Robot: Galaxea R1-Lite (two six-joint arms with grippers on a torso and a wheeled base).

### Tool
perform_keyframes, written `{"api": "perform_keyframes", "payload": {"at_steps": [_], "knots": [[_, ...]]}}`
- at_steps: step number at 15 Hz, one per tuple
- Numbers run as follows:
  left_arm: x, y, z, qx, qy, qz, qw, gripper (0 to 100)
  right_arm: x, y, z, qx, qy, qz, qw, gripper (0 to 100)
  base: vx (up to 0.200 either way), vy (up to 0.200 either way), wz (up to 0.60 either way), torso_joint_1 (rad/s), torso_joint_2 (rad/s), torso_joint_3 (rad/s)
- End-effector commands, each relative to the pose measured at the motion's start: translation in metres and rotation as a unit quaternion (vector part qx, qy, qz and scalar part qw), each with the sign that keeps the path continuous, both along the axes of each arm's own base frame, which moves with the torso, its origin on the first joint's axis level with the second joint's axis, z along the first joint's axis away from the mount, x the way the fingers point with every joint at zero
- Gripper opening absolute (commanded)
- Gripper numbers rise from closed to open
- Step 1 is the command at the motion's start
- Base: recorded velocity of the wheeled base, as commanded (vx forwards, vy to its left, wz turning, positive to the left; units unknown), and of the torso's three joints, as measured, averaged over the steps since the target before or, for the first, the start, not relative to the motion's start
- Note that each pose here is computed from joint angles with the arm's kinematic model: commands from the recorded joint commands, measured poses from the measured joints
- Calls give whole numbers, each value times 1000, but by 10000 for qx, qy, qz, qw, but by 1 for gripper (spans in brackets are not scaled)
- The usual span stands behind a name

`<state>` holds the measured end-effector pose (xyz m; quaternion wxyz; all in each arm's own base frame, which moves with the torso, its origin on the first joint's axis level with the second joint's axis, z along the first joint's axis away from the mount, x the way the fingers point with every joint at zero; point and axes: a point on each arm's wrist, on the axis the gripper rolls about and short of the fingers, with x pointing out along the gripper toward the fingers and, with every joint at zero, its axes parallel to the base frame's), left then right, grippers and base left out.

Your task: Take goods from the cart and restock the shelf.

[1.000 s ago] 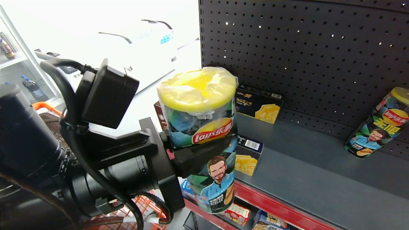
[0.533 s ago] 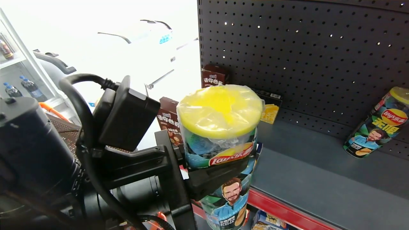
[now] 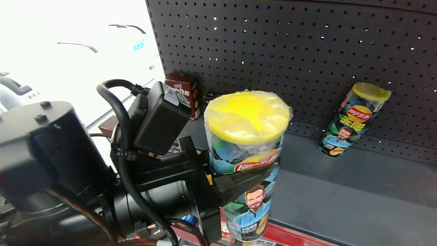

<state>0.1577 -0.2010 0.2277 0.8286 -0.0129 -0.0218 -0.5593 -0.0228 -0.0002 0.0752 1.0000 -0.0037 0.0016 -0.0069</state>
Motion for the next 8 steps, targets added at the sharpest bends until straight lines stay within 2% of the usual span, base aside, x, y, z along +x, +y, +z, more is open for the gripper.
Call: {"api": "perform_keyframes", "payload": {"at_steps": [1,3,8], "knots": [[1,-1,-1,15,16,0,10000,0,0,0,0,-1,7,0,10000,100,0,0,0,0,0,0],[1,-2,-2,35,23,-8,10000,0,0,0,0,-1,-1,0,10000,100,0,0,0,0,0,0],[2,-2,-3,47,33,0,10000,0,0,0,0,-1,7,0,10000,100,0,0,-600,1,1,1]]}}
